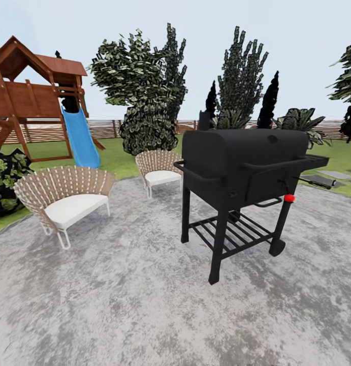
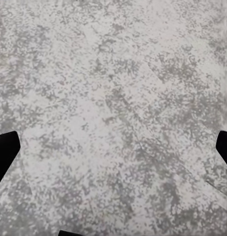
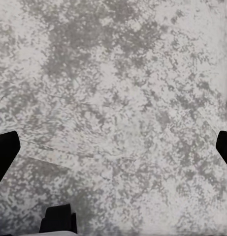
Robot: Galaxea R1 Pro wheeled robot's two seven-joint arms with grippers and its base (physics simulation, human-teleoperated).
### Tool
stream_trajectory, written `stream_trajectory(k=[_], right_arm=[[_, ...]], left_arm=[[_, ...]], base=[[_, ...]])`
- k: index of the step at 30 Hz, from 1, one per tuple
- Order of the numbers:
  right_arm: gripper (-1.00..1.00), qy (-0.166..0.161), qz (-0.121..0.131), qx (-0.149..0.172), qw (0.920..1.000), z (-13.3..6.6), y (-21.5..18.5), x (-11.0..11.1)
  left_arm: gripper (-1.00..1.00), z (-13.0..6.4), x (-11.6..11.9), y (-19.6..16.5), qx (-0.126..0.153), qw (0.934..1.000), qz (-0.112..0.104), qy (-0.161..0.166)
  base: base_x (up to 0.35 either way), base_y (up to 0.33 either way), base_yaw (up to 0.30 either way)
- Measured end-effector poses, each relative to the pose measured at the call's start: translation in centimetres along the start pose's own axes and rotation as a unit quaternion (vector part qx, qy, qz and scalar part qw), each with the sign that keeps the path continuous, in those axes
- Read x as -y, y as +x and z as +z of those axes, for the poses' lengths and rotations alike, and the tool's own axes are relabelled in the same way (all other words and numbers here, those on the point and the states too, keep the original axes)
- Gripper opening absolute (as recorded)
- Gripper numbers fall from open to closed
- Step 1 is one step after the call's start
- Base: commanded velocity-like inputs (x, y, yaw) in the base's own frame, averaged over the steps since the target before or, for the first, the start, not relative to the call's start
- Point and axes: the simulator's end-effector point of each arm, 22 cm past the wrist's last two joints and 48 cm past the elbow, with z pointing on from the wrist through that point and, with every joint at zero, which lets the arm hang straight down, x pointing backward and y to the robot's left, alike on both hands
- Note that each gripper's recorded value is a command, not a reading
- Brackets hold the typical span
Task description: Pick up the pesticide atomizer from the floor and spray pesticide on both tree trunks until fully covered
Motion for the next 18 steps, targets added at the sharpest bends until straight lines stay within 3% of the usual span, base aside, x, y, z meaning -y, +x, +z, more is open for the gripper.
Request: stream_trajectory(k=[4, 10, 11, 12, 18], right_arm=[[1.00, -0.001, 0.000, 0.001, 1.0000, 0.0, -0.1, 0.0], [1.00, -0.002, -0.004, -0.013, 0.9999, -0.1, 1.3, 0.0], [1.00, -0.012, -0.002, -0.019, 0.9998, -0.4, 1.8, -1.6], [1.00, -0.013, 0.000, -0.019, 0.9997, -0.4, 1.9, -2.0], [1.00, -0.015, 0.003, -0.018, 0.9997, -0.5, 1.8, -2.2]], left_arm=[[1.00, 0.0, 0.0, -0.1, 0.001, 1.0000, 0.000, 0.000], [1.00, 0.0, 0.1, -0.1, 0.001, 1.0000, 0.001, 0.001], [1.00, 0.0, 0.1, -0.1, 0.001, 1.0000, 0.001, 0.001], [1.00, 0.0, 0.1, -0.1, 0.001, 1.0000, 0.001, 0.001], [1.00, 0.0, 0.2, -0.2, 0.003, 1.0000, 0.001, 0.002]], base=[[0.000, 0.000, -0.254], [0.000, 0.000, -0.081], [0.000, 0.000, -0.226], [0.000, 0.000, -0.247], [0.000, 0.000, -0.293]])
